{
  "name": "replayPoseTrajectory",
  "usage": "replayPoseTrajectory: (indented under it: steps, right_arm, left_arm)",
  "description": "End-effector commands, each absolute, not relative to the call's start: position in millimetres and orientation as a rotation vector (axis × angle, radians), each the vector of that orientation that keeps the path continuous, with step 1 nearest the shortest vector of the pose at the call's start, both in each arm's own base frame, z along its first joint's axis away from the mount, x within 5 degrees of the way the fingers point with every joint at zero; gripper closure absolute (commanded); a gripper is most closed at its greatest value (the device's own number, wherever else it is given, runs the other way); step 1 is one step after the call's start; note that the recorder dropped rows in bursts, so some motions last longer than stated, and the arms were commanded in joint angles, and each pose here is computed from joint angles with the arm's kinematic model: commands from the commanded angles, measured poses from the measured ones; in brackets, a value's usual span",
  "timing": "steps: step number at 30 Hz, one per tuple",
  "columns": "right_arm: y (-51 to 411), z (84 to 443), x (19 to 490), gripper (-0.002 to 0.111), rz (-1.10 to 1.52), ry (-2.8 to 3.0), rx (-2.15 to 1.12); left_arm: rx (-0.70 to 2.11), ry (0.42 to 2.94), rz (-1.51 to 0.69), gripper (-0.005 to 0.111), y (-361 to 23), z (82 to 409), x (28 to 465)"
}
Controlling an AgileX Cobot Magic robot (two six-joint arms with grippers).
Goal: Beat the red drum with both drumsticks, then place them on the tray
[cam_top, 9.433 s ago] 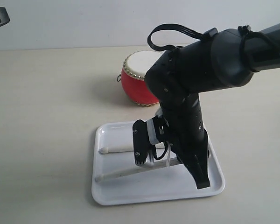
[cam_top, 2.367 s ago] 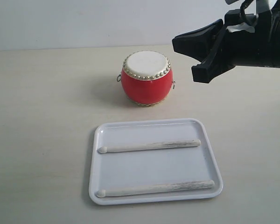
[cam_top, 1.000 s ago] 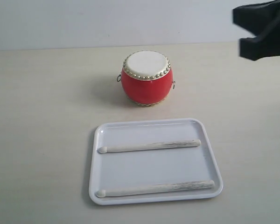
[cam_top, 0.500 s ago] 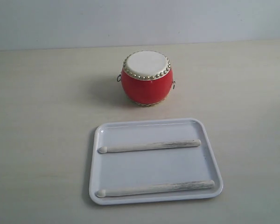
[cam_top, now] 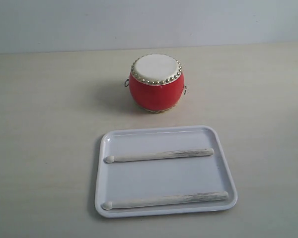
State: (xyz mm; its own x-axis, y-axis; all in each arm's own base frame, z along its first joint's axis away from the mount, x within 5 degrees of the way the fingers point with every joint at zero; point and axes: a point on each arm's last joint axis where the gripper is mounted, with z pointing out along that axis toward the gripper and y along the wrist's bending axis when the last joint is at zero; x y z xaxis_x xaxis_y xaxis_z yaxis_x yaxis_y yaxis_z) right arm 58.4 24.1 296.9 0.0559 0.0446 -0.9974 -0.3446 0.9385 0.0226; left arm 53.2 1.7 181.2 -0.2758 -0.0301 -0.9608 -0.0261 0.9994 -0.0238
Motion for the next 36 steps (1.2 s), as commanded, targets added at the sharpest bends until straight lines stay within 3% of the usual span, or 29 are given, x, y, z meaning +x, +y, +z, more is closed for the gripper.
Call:
replayPoseTrajectory:
  steps: [1,8,29,36]
  right_arm:
    - [19.0,290.2,59.8,0.108,0.296,1.556,-0.160]
    - [17.1,285.3,55.8,0.108,0.250,1.536,-0.192]
    - [-2.3,196.7,58.0,0.108,-0.090,1.694,-0.032]
    - [-2.1,190.6,55.2,0.108,-0.092,1.733,-0.037]
  left_arm:
    - [-0.041,1.837,-0.006,0.107,1.5,181.3,53.2]
    - [-0.041,1.837,-0.006,0.107,1.5,181.3,53.2]
    - [-0.041,1.837,-0.006,0.107,1.5,181.3,53.2]
    - [-0.041,1.837,-0.006,0.107,1.5,181.3,53.2]
